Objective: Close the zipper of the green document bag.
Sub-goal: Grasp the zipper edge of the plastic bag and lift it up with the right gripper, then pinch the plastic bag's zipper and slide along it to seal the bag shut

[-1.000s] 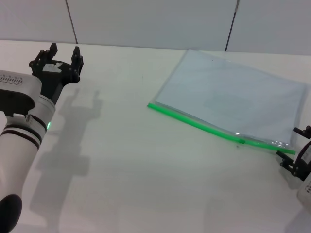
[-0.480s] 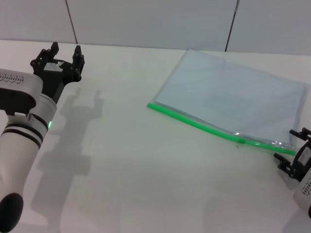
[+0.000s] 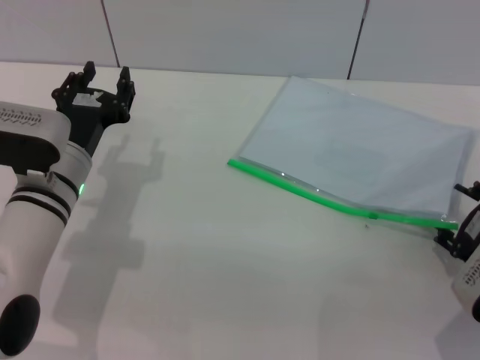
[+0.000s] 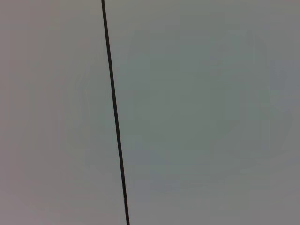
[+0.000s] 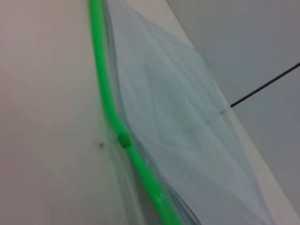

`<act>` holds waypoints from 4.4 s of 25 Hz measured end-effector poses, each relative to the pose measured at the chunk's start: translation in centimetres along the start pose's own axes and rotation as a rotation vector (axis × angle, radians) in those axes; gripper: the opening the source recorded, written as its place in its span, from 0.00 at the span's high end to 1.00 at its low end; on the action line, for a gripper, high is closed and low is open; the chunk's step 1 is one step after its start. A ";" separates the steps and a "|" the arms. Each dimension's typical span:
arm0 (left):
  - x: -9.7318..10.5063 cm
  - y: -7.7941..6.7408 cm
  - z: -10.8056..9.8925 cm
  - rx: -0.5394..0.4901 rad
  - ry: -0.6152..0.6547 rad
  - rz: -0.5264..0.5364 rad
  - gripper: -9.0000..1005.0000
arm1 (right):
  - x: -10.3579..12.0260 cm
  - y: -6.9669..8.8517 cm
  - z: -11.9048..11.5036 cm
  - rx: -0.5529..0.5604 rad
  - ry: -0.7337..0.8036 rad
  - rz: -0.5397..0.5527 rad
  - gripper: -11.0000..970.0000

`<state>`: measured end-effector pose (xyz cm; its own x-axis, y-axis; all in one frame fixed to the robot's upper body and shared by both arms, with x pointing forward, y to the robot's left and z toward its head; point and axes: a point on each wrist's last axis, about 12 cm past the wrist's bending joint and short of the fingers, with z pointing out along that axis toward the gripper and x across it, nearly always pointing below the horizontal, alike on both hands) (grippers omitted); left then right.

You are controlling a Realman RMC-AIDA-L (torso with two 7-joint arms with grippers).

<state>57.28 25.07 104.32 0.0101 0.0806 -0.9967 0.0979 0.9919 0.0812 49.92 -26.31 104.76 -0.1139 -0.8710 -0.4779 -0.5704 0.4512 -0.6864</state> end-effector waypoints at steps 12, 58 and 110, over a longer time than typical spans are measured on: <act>-0.3 -0.4 0.4 0.015 -0.008 -0.001 0.45 | -1.4 -0.7 1.1 0.032 -0.041 -0.033 0.30; -5.2 -7.6 0.3 0.594 -0.082 0.235 0.47 | -6.7 -3.8 -1.5 0.101 -0.221 0.121 0.90; -9.0 -14.2 2.1 0.738 -0.013 0.839 0.53 | -8.7 -3.3 -0.8 0.054 -0.279 0.139 0.94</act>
<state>57.91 10.07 112.17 0.3606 0.6918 -0.6256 0.6217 0.3217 0.7141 52.14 -20.41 111.66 0.0447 -0.7167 -0.6960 -0.5198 0.5783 -0.6289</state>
